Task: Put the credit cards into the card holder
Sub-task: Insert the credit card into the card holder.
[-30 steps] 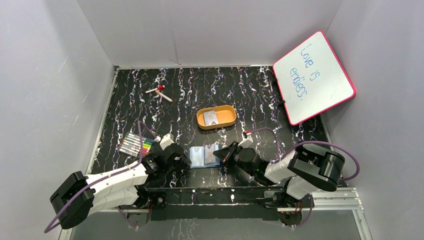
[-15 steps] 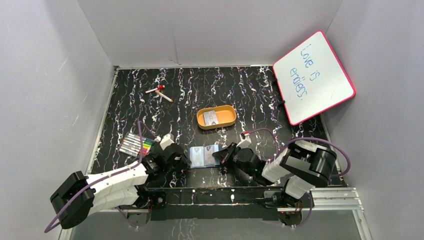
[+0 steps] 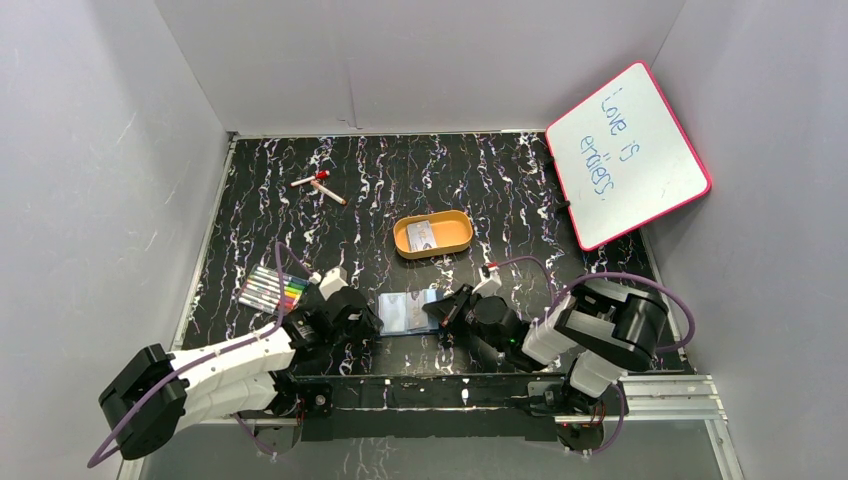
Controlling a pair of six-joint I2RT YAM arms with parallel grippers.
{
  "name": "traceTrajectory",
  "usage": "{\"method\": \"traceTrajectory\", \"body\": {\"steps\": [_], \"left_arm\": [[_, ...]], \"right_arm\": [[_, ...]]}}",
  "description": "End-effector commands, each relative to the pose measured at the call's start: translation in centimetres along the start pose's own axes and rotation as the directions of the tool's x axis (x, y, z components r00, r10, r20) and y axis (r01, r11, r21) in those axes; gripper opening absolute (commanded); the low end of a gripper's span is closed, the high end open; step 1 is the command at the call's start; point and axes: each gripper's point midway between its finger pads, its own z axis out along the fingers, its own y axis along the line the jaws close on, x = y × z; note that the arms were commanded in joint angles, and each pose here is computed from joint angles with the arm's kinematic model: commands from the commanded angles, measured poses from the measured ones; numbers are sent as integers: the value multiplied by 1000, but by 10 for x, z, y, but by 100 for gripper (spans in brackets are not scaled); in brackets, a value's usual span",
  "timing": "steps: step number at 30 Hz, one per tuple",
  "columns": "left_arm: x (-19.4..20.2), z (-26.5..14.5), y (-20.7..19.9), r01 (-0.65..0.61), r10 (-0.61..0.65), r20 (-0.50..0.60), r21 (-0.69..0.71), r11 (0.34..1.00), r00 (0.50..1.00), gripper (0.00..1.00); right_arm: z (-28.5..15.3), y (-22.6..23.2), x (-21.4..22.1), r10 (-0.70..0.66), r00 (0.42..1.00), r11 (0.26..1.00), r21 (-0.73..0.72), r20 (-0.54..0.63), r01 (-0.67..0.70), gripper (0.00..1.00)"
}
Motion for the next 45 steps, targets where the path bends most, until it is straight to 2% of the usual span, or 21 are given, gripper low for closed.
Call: {"method": "traceTrajectory", "body": {"steps": [1, 6, 27, 45], "left_arm": [[-4, -6, 9, -9, 10, 17, -35, 999, 1000, 30], [-12, -9, 7, -17, 18, 48, -30, 999, 999, 31], [-4, -4, 9, -18, 19, 16, -29, 999, 1000, 30], [-2, -4, 9, -17, 17, 9, -24, 1000, 1000, 29]], "right_arm": [[-2, 24, -12, 13, 999, 998, -68, 44, -10, 0], [-2, 26, -12, 12, 999, 998, -70, 40, -10, 0], [3, 7, -4, 72, 997, 997, -3, 26, -72, 0], [6, 23, 0, 86, 996, 994, -73, 3, -86, 0]]}}
